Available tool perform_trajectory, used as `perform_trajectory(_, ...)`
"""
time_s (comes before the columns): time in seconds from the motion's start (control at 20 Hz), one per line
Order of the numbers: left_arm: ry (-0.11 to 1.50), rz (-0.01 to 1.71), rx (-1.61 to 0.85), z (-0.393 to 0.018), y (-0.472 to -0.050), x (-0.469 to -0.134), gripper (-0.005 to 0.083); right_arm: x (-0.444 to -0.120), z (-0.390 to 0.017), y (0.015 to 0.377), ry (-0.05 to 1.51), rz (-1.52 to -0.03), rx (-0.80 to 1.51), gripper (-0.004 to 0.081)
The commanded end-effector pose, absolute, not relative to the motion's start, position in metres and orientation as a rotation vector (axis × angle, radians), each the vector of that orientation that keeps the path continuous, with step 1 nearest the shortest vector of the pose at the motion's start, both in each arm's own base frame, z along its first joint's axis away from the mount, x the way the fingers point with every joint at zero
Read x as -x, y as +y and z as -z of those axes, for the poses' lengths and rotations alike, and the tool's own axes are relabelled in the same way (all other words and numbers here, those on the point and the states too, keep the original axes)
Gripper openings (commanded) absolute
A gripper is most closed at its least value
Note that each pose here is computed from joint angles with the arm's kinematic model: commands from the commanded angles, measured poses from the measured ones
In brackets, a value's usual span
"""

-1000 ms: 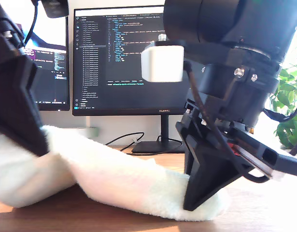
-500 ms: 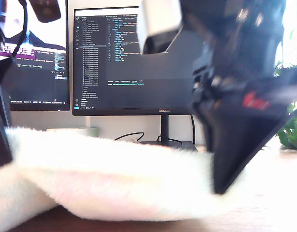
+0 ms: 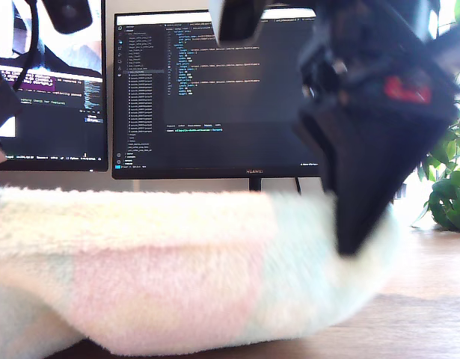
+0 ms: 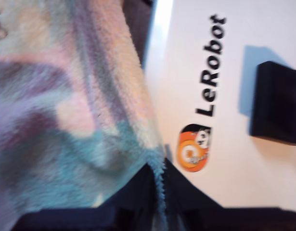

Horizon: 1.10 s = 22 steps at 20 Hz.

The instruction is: Fold the tea towel to a neat square and place it to the right

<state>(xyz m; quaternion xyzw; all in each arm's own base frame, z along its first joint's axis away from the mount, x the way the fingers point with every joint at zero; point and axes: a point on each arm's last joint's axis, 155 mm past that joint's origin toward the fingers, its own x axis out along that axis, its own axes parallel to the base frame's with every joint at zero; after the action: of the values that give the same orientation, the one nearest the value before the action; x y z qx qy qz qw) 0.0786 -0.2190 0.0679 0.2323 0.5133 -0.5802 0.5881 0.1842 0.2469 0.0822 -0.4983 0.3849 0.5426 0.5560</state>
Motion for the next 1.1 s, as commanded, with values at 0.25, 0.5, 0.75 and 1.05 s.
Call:
perform_trajectory(0.25, 1.245, 1.153, -0.633, -0.047, -0.187, -0.107, -0.0019, -0.219, -0.053, 0.245, 0.968, -1.201, 1.181, -0.0012)
perform_trajectory(0.5, 1.251, 1.087, -0.604, -0.046, -0.178, -0.121, -0.0019, -0.253, -0.057, 0.258, 0.918, -1.161, 1.174, -0.0012)
perform_trajectory(0.75, 1.240, 1.010, -0.588, -0.046, -0.169, -0.139, -0.0019, -0.275, -0.065, 0.268, 0.871, -1.163, 1.132, -0.0012)
perform_trajectory(1.05, 1.222, 0.951, -0.538, -0.046, -0.164, -0.157, -0.0019, -0.288, -0.048, 0.276, 0.852, -1.176, 1.129, -0.0012)
